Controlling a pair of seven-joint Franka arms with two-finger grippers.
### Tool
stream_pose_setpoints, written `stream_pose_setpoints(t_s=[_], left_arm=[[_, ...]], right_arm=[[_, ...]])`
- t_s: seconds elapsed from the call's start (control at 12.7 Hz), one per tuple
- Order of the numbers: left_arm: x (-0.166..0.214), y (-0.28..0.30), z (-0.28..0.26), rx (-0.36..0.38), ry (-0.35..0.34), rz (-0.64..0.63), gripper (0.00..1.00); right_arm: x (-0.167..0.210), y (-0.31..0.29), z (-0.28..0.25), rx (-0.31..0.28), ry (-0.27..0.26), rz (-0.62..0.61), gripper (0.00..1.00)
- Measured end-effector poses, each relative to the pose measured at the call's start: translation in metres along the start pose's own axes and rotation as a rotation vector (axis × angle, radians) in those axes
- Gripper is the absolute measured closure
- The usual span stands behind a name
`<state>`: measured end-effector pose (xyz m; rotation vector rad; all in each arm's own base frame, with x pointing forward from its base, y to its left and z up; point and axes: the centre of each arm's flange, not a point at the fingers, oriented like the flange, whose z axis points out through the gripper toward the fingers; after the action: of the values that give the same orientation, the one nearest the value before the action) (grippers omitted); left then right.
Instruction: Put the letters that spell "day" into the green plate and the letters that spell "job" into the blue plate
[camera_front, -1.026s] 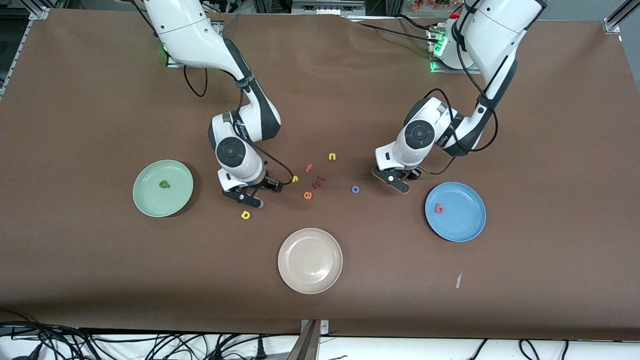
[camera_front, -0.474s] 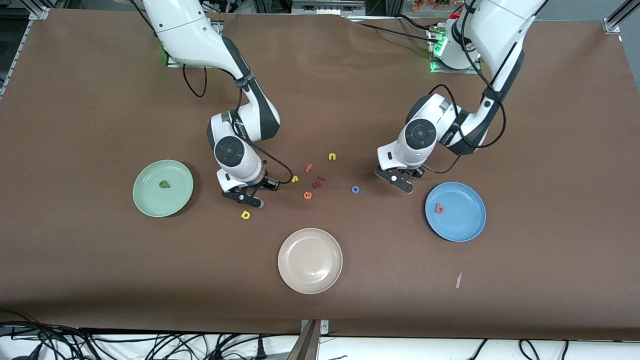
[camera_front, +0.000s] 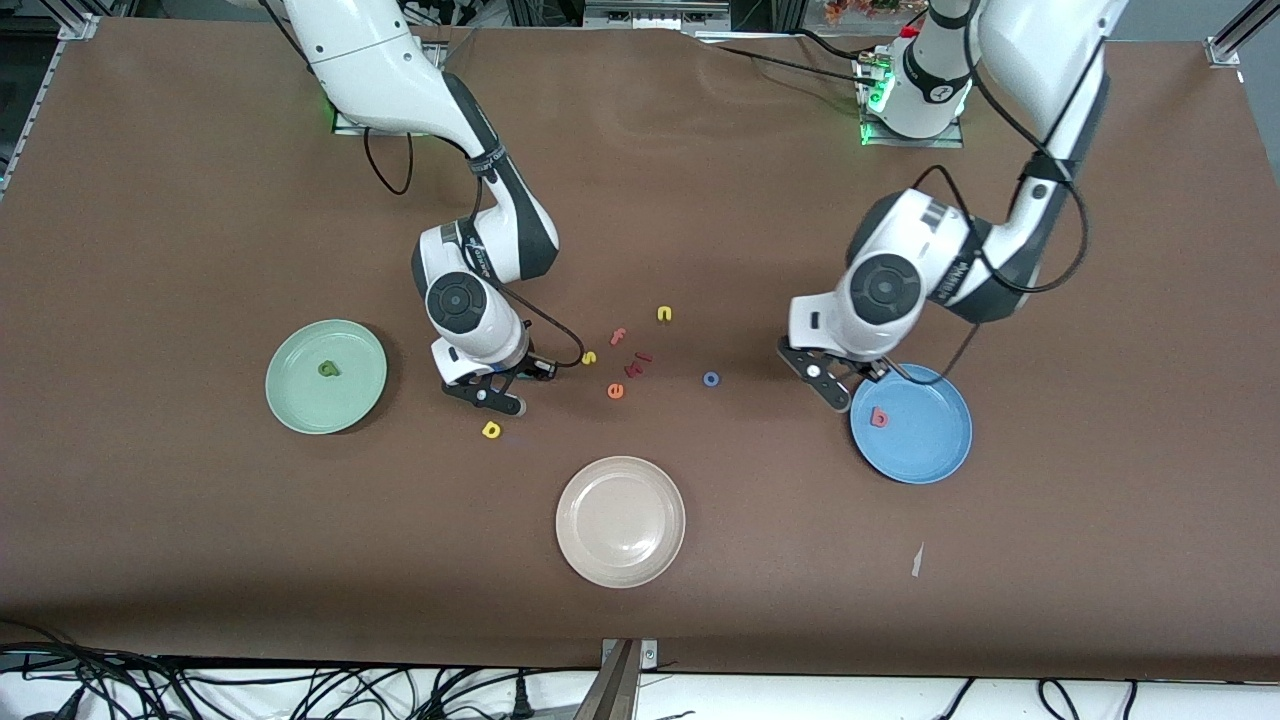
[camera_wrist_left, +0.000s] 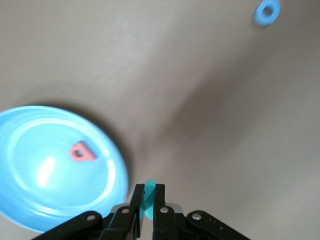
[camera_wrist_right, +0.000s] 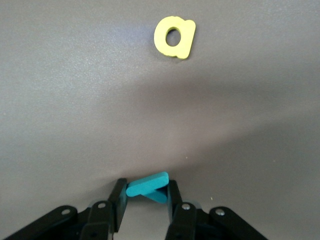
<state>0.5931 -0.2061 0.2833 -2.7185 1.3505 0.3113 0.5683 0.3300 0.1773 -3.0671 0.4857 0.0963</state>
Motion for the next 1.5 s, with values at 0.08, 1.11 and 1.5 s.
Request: stream_pose_setpoints(t_s=[0.08,1.11,1.5], left_arm=[[-0.014,-0.021,0.005,0.012,-0.014,0.048,0.89],[-0.006,-0.036,0.033,-0.016,0.067,0.155,0.18],[0.061,0.071,0.013,-0.093,0.107,-0.211,0.0]], right_arm=[[0.0,0.0,-0.001,0.0,0.0,0.001,0.64],[0.091,0.135,-0.099,-0.14,-0.151,-0.215,0.64],[0.12,0.22,-0.101,-0.177,-0.189,-0.195,0.64]])
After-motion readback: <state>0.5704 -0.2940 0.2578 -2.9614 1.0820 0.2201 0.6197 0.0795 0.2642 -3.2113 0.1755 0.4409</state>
